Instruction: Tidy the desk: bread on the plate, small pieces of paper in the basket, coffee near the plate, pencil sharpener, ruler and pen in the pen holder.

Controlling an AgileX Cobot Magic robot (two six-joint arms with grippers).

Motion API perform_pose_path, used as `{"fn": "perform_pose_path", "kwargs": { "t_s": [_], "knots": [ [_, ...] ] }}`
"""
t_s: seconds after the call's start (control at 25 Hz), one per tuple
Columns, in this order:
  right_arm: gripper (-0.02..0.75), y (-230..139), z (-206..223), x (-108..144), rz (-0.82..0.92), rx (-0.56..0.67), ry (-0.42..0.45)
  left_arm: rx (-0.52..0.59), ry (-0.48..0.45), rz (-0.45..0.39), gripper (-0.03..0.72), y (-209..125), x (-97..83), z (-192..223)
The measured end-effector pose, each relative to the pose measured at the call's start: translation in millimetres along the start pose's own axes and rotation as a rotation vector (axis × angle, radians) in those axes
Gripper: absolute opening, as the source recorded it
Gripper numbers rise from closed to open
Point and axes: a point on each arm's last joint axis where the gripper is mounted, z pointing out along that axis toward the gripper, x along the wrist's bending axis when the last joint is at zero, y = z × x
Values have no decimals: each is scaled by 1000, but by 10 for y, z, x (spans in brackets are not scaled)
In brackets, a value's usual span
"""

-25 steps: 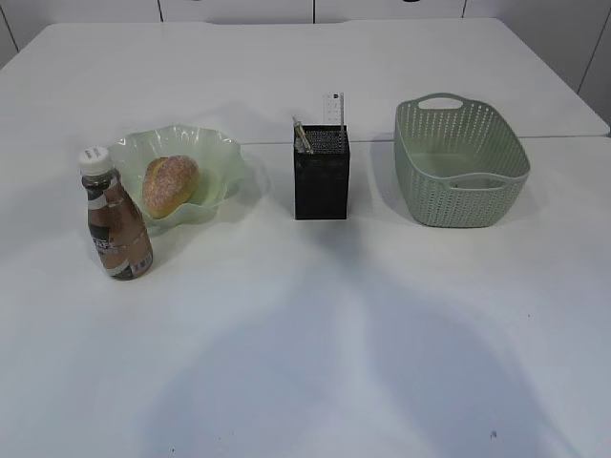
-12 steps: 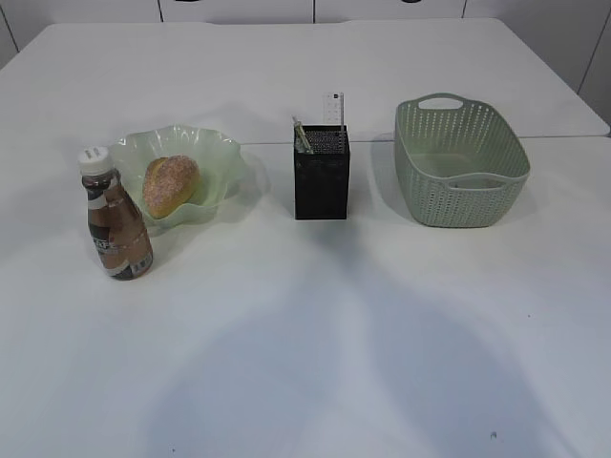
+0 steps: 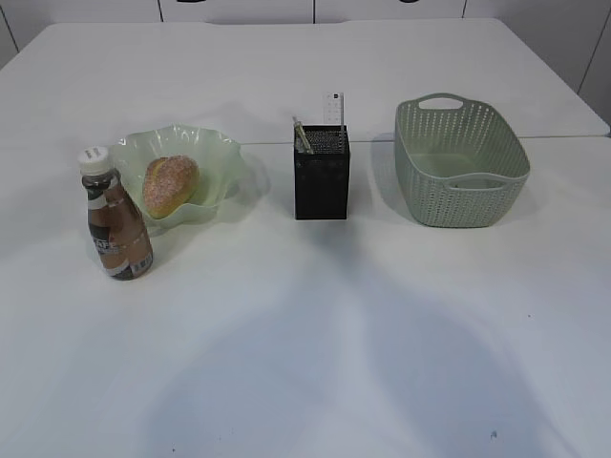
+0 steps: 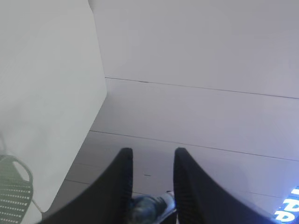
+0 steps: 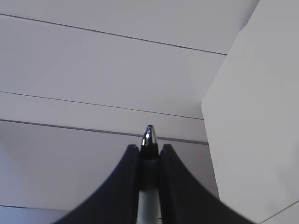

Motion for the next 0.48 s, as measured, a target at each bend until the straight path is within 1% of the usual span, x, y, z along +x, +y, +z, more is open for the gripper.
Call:
{"fn": "perform_pose_path", "kwargs": {
  "t_s": [0.2,0.36,0.48],
  "knots": [
    [101,0,0,0,-2,0,0,14,-2,0,202,-13,-2,0],
    [101,0,0,0,2,0,0,16,-1,-10,136,-15,-1,0],
    [101,-2,0,0,15,3,0,16,-5,-29,114,-9,-19,-1]
  ]
}}
